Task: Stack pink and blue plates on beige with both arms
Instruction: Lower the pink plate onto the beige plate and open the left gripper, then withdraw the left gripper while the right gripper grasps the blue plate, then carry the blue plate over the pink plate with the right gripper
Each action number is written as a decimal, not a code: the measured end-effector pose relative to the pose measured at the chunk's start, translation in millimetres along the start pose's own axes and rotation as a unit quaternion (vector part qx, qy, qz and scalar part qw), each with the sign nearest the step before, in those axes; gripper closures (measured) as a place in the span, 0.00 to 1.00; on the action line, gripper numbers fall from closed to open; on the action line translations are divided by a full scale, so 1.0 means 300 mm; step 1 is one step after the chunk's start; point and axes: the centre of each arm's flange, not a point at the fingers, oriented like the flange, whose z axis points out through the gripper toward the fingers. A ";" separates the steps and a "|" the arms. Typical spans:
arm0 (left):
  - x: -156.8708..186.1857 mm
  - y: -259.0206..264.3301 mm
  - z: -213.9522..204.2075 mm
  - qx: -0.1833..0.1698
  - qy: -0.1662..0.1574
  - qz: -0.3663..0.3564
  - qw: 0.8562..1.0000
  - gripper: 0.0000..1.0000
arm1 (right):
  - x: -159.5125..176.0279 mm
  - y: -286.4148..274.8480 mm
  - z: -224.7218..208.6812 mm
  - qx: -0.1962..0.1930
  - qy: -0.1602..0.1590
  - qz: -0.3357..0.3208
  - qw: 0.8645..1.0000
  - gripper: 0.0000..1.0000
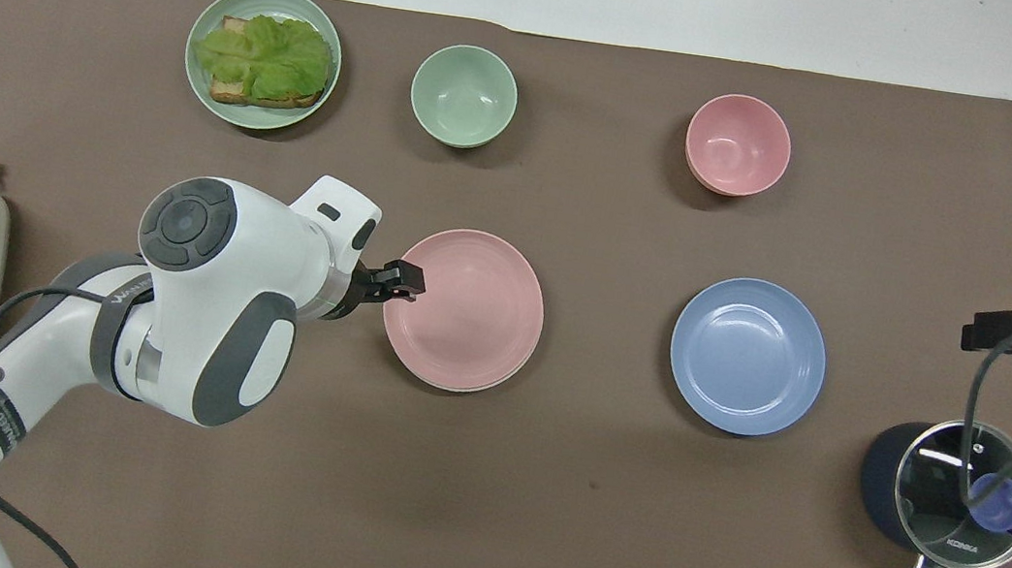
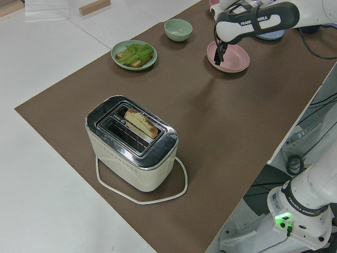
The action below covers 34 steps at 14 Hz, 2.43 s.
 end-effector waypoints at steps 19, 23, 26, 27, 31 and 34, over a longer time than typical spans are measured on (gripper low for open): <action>0.260 -0.494 -0.789 0.102 -0.042 0.167 0.980 0.00 | 0.020 0.051 0.978 0.017 -0.046 -0.032 0.998 0.00; 0.244 -0.481 -0.849 0.102 -0.032 0.165 0.980 0.00 | 0.019 0.045 0.976 0.042 -0.045 -0.011 0.998 0.45; 0.219 -0.475 -0.896 0.102 -0.021 0.161 0.981 0.00 | 0.020 0.040 0.969 0.051 -0.055 -0.006 0.997 0.77; 0.216 -0.476 -0.902 0.102 -0.020 0.161 0.981 0.00 | 0.028 0.037 0.954 0.053 -0.058 -0.008 0.997 0.86; 0.224 -0.505 -0.910 0.102 -0.019 0.152 0.983 0.00 | 0.107 0.008 0.740 0.067 -0.063 -0.022 0.996 0.95; 0.234 -0.539 -0.918 0.102 -0.018 0.143 0.984 0.00 | 0.154 -0.039 0.559 0.072 -0.045 -0.042 0.996 0.95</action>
